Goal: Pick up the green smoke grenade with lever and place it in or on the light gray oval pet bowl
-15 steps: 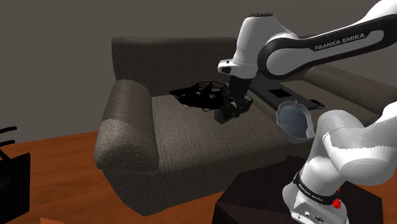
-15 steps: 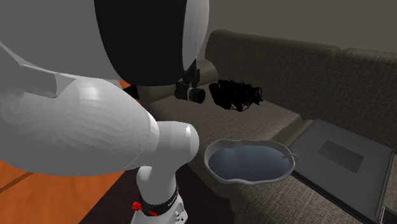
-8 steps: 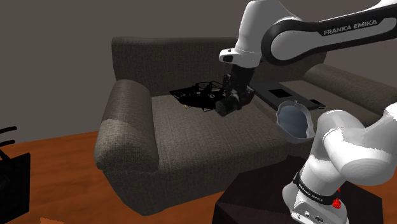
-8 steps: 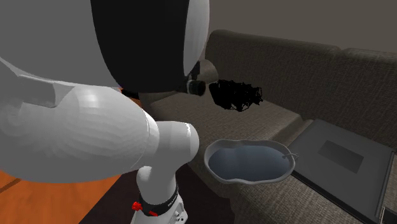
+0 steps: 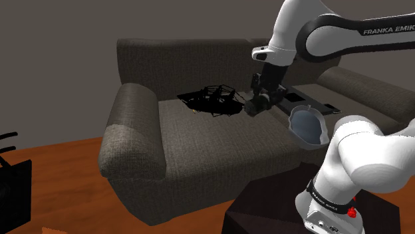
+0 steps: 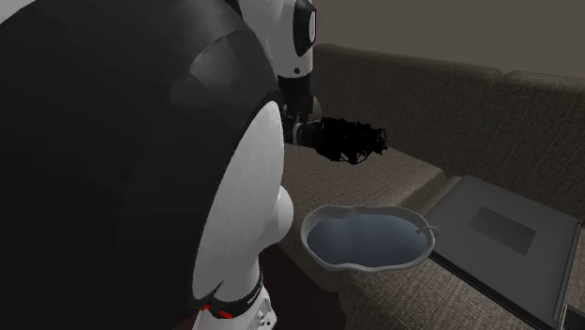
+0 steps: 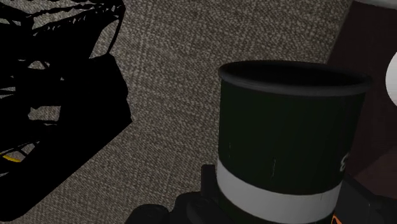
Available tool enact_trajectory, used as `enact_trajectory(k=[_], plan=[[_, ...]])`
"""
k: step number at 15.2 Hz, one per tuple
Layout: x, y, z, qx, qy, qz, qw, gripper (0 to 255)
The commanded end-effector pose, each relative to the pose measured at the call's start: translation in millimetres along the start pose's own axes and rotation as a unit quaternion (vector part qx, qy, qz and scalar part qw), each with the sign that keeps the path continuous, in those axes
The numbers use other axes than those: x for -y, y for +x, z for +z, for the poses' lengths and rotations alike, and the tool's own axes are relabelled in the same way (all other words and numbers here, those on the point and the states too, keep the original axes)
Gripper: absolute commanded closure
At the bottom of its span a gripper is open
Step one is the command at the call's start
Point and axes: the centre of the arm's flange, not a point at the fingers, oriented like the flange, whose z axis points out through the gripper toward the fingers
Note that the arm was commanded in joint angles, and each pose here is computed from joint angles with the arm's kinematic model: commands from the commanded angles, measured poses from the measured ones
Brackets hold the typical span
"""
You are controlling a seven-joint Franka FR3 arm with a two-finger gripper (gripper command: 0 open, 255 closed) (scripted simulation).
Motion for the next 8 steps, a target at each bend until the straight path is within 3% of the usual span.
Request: enact_trajectory(k=[1, 8], plan=[[8.6, -25.1, -3.2, 0.0, 0.0, -0.001, 1.0, 255], [35.8, -113.3, -7.8, 0.0, 0.0, -0.001, 1.0, 255]])
